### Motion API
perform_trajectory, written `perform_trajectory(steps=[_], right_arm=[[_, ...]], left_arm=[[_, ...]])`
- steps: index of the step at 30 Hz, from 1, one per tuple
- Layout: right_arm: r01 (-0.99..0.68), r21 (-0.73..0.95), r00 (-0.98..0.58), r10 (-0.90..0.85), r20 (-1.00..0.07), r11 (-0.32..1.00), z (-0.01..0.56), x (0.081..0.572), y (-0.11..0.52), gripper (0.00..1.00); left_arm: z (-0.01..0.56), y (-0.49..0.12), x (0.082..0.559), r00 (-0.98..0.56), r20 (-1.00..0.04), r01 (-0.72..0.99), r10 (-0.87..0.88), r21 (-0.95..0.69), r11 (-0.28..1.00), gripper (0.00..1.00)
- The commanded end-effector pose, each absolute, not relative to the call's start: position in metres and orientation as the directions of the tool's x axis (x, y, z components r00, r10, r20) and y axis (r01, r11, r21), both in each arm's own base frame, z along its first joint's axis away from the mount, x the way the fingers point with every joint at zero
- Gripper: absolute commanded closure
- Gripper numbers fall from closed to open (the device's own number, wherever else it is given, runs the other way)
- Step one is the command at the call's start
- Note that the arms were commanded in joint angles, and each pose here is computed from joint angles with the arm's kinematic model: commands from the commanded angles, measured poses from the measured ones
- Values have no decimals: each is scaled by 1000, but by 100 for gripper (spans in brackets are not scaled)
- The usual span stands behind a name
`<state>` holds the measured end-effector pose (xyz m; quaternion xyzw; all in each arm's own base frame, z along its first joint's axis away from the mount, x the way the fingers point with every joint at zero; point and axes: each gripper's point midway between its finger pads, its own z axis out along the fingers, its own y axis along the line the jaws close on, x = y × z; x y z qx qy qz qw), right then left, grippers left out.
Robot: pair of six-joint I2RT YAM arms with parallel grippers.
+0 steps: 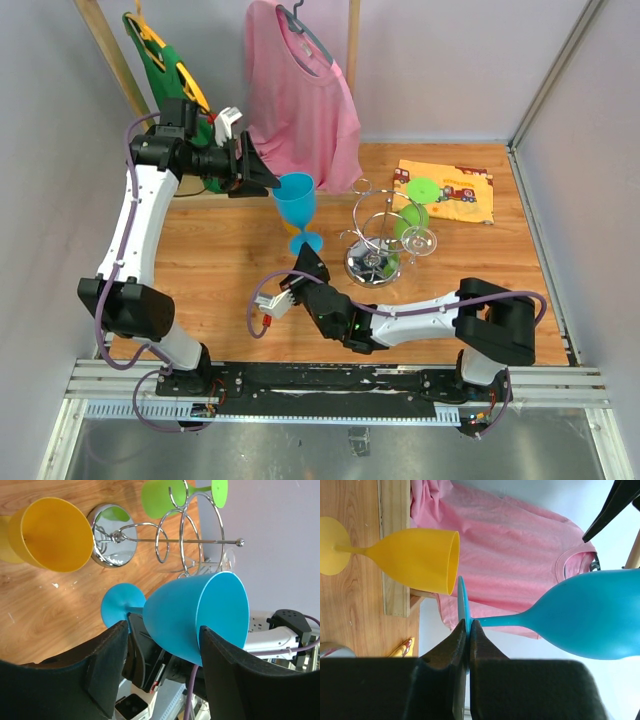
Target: Take the wine glass off the wine glass rack
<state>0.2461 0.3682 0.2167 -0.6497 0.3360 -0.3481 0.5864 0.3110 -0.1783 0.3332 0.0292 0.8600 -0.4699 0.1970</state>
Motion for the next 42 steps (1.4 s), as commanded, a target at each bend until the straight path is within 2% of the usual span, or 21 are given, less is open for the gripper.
perform_trajectory(steps=[1, 9, 13, 18, 22, 25, 29, 35, 42], right_arm=[[26, -1000, 518, -855, 24, -12, 236, 244, 370, 99], [71, -997, 492, -869, 58, -27, 233, 247, 370, 99], [89, -996, 483, -873, 66, -26, 233, 247, 369, 99], [103, -995, 472, -879, 64, -17, 235, 248, 369, 99], [118, -993, 463, -885, 43, 13, 242, 249, 369, 99], [137, -990, 453, -891, 20, 47, 249, 249, 368, 94], [161, -984, 441, -897, -2, 81, 257, 249, 366, 76], [203, -967, 430, -902, -50, 151, 272, 248, 363, 28], [229, -950, 422, -901, -99, 212, 285, 248, 360, 8]], left_arm=[[331, -172, 301, -917, -379, 238, -125, -770, 591, 37], [330, -176, 297, -929, -356, 239, -104, -789, 566, 43], [328, -176, 295, -932, -351, 240, -94, -789, 566, 50], [325, -175, 291, -935, -344, 236, -87, -787, 570, 66], [324, -175, 290, -935, -346, 239, -84, -784, 573, 86], [323, -175, 290, -933, -349, 242, -81, -781, 576, 99], [323, -175, 289, -934, -350, 245, -76, -779, 577, 100], [324, -174, 289, -929, -363, 260, -68, -773, 579, 100], [325, -171, 294, -921, -386, 278, -57, -751, 599, 100]])
